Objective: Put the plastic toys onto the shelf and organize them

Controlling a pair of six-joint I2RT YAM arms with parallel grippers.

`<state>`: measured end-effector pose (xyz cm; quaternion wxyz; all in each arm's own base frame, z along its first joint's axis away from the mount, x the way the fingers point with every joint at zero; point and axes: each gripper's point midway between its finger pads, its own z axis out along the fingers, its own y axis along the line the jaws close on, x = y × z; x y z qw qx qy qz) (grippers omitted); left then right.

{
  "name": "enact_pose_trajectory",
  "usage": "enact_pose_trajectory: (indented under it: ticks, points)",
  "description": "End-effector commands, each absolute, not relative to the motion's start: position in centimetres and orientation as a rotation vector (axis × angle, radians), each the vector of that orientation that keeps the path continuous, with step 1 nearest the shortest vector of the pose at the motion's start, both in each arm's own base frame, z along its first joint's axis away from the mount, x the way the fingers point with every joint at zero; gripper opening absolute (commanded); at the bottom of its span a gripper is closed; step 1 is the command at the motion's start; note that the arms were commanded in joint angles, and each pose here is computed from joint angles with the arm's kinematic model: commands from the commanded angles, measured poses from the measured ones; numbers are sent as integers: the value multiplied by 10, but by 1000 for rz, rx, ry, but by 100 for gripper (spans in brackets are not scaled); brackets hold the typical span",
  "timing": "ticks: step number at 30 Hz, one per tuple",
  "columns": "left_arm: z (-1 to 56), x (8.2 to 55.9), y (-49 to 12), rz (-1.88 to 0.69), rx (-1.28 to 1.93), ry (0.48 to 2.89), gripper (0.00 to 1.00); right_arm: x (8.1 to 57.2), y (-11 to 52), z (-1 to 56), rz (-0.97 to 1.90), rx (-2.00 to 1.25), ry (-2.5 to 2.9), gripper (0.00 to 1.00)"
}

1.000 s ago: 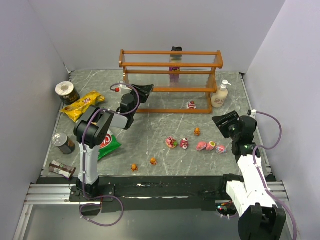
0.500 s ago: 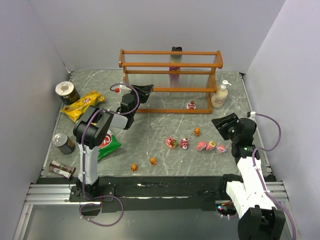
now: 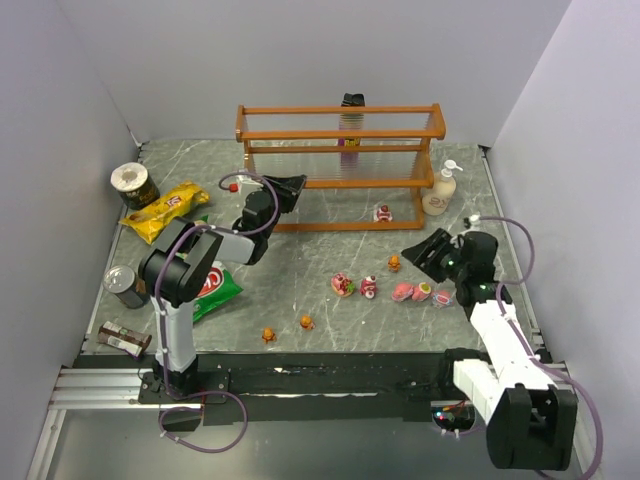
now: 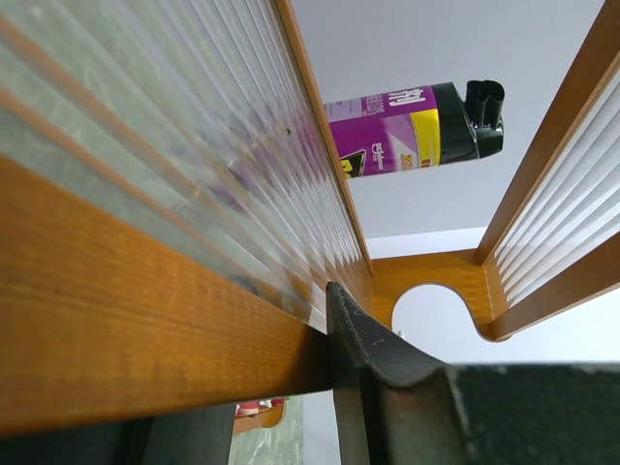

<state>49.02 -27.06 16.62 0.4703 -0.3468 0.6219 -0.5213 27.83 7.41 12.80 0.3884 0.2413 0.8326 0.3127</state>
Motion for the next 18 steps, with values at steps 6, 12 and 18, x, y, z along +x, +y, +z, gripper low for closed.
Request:
enact_pose_trajectory:
  ticks: [6, 12, 18]
  points:
    - [178, 455, -288, -1406, -833, 1598, 1, 269, 120, 131, 656, 266, 2157, 62]
    - [169, 442, -299, -1430, -828, 1641, 1, 266, 140, 123, 613, 186, 2208, 63]
    - [167, 436, -309, -1419, -866, 1644, 1, 265, 154, 116, 565, 159, 2246, 63]
